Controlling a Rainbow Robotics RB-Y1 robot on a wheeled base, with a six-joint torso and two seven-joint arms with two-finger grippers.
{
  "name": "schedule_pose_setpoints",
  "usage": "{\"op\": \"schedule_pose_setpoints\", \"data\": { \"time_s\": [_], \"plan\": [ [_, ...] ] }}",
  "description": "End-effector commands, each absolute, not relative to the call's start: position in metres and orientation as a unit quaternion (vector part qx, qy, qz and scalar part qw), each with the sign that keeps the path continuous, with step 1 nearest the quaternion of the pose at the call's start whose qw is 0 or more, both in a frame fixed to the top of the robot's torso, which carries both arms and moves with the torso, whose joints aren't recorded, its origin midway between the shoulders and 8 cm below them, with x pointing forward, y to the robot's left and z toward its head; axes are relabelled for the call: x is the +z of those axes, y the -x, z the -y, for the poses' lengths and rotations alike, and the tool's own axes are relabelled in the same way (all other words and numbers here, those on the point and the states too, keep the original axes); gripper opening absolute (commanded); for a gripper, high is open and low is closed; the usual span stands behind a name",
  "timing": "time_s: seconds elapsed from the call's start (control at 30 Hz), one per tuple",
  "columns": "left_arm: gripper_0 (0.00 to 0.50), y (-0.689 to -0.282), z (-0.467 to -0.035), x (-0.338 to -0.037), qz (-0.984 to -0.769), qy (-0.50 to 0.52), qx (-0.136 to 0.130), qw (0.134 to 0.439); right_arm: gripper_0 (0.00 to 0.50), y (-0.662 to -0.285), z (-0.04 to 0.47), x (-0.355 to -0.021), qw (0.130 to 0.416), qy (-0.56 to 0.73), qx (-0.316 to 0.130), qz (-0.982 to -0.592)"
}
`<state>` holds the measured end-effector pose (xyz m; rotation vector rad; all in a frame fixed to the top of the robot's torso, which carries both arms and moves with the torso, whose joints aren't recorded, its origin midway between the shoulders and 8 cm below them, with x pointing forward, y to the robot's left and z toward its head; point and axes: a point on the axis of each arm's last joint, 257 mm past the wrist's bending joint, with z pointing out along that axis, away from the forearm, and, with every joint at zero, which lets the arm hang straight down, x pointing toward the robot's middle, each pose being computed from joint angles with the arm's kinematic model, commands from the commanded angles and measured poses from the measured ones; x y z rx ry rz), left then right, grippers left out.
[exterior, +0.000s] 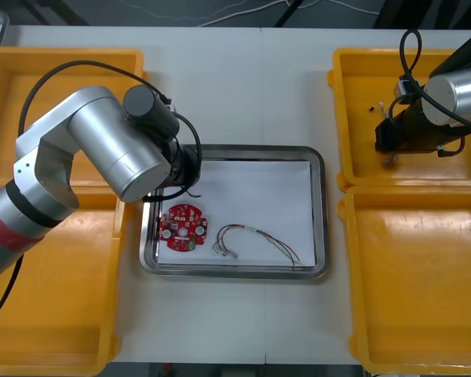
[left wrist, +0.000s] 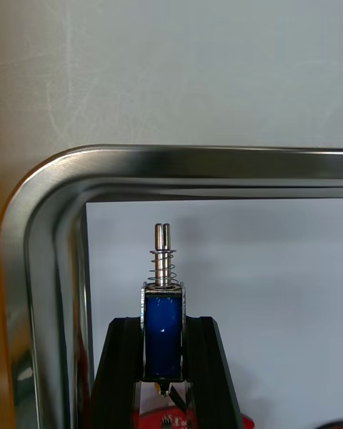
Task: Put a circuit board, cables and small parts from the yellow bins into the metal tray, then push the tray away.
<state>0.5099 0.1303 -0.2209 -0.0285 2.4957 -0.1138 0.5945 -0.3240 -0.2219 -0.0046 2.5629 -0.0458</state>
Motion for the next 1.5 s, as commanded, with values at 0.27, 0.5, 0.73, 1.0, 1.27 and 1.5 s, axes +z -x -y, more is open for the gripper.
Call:
{"op": "schedule_pose_setpoints", "data": {
  "time_s": [0.27, 0.5, 0.73, 1.0, 1.27, 1.5],
  "plan": [
    [0.000, -0.500, -0.142, -0.231, -0.957, 0.042, -0.030, 0.286, 0.500, -0.597, 0.314, -0.224, 0.290, -0.005, -0.001, -0.957],
    [0.000, -0.492, -0.131, -0.225, -0.962, 0.038, -0.033, 0.267, 0.012, -0.597, 0.317, -0.228, 0.288, -0.007, -0.001, -0.958],
    [0.000, -0.493, -0.117, -0.215, -0.963, 0.036, -0.040, 0.264, 0.000, -0.598, 0.320, -0.228, 0.290, -0.009, -0.003, -0.957],
    [0.000, -0.501, -0.114, -0.212, -0.964, 0.039, -0.037, 0.262, 0.000, -0.601, 0.329, -0.203, 0.307, 0.016, -0.020, -0.951],
    [0.000, -0.510, -0.114, -0.216, -0.962, 0.039, -0.031, 0.267, 0.000, -0.587, 0.338, -0.163, 0.308, 0.042, -0.039, -0.950],
    [0.000, -0.512, -0.110, -0.222, -0.963, 0.040, -0.030, 0.265, 0.000, -0.568, 0.336, -0.132, 0.302, 0.060, -0.042, -0.951]
  ]
}}
